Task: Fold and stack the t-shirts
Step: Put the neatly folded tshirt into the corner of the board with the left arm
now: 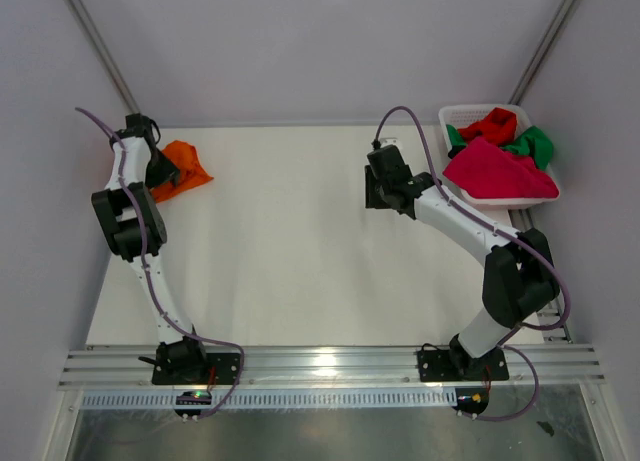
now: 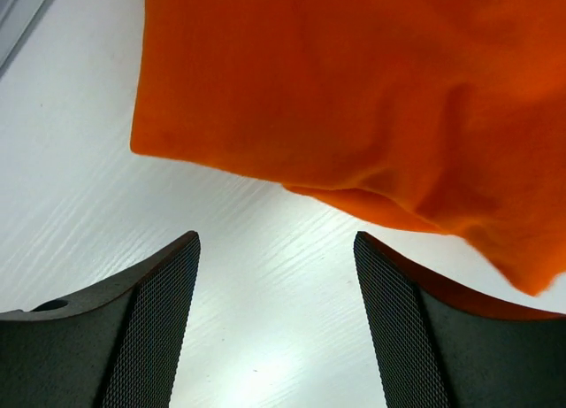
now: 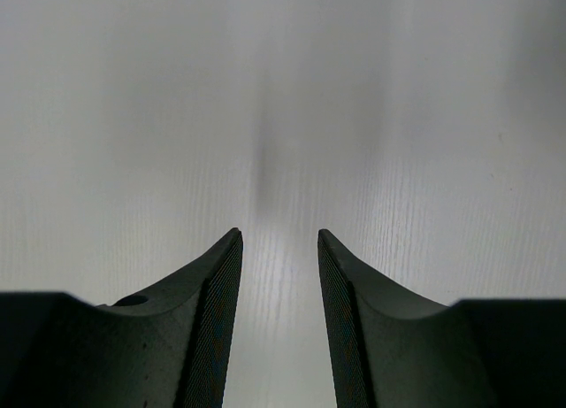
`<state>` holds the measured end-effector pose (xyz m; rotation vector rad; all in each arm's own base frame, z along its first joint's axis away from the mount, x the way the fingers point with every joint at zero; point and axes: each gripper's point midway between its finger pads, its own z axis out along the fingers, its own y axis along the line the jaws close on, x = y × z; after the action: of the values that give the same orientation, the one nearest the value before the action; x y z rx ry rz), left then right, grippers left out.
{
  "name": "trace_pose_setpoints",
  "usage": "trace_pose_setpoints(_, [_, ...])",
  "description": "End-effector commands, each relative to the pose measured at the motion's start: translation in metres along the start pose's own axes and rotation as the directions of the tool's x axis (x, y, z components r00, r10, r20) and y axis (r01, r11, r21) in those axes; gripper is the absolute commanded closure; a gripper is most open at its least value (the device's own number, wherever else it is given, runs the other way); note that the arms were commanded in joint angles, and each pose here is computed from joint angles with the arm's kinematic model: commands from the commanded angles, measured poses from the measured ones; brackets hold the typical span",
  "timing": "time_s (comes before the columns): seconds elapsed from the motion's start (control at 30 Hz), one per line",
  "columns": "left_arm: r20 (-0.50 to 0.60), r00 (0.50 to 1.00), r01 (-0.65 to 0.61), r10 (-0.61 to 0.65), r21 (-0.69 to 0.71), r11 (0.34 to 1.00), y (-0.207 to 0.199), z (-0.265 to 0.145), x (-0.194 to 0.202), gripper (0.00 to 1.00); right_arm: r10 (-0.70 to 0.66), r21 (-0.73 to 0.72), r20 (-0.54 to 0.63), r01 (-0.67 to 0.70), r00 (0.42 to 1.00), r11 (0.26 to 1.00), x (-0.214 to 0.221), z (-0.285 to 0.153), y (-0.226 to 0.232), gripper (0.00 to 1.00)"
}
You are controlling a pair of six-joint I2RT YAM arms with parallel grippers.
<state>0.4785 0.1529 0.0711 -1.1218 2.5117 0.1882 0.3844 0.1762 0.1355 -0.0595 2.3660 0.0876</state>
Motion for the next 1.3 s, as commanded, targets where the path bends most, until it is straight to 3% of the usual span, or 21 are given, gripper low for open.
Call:
trace_pose_setpoints(0.0, [0.034,0.999,0.003,0.0,-0.072,0.997,0.013,-0.003,0.0,0.28,0.033,-0.022,0.076,-0.032,0.997,0.999,-0.019,-0.013,0.001,0.56])
trace_pose_setpoints(0.17, [0.002,1.0,0.014,-0.014,-0.142,0.99,0.021,0.023,0.01,0.29,0.011,0.002,0.087,-0.012,0.996,1.0,-0.021,-0.02,-0.005,0.56])
trace_pose_setpoints(0.33, [0.03,0.999,0.039,-0.036,-0.124,0.992,0.016,0.03,0.005,0.29,-0.009,0.041,0.085,0.005,0.996,0.999,-0.017,-0.024,-0.016,0.56])
trace_pose_setpoints(0.87, [0.196,0.98,0.031,-0.026,-0.023,0.999,-0.01,0.013,-0.049,0.3,-0.04,0.121,0.084,0.03,0.996,0.992,-0.014,-0.04,-0.045,0.56])
trace_pose_setpoints(1.27, [0.21,0.978,-0.022,0.001,0.097,0.995,-0.045,-0.011,-0.047,0.3,-0.003,0.115,0.066,-0.004,0.998,0.993,0.0,-0.037,-0.047,0.56])
